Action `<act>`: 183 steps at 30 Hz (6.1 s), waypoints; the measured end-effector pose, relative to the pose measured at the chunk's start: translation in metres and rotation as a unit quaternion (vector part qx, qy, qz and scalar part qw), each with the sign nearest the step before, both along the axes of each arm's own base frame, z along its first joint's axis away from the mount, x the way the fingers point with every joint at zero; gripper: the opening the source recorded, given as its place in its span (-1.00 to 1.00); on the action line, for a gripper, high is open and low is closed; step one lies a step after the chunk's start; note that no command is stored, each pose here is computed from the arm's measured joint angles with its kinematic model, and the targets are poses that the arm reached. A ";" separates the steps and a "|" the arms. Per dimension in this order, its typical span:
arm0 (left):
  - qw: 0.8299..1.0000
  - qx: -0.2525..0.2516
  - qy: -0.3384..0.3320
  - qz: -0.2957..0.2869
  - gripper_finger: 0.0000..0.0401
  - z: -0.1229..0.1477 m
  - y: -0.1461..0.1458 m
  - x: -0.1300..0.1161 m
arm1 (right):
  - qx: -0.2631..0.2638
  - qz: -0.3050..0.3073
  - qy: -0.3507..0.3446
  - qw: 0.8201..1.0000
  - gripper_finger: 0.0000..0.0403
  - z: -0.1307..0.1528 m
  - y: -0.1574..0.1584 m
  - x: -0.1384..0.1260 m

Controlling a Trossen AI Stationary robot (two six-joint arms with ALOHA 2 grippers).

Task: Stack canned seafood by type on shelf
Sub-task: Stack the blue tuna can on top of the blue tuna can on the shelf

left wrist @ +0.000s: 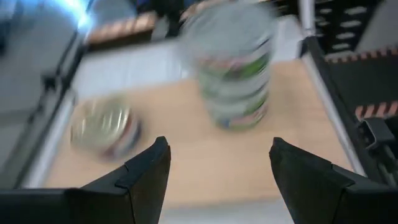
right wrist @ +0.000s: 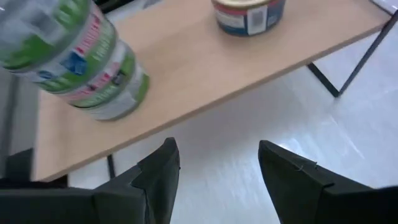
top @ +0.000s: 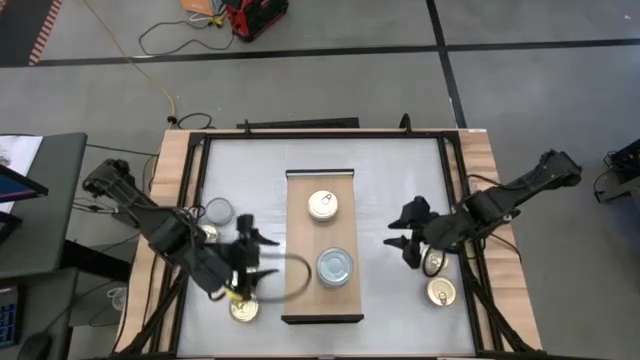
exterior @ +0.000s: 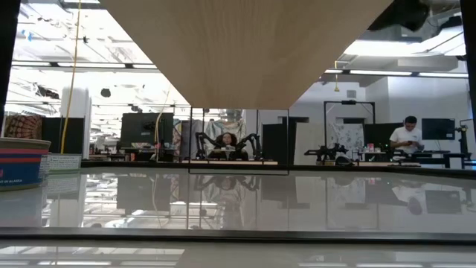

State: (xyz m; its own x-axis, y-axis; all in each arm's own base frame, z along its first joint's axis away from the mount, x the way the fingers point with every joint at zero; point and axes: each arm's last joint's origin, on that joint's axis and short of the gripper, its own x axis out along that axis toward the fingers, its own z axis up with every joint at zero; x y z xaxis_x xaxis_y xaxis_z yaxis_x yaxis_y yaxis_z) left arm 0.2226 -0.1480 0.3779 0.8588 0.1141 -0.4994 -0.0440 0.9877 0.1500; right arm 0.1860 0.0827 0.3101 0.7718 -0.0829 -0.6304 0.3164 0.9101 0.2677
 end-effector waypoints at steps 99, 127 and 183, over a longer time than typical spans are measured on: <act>0.758 -0.262 0.358 0.478 0.31 -0.129 0.145 -0.087 | -0.137 0.023 -0.170 0.975 0.21 -0.015 0.044 0.005; 0.786 -0.283 0.442 0.328 -0.06 -0.178 0.150 -0.067 | -0.148 0.031 -0.176 0.973 0.21 -0.013 0.045 0.006; 0.907 -0.405 -0.034 0.107 -0.01 -0.023 0.208 0.062 | -0.115 -0.009 -0.189 0.975 0.21 -0.002 0.005 0.019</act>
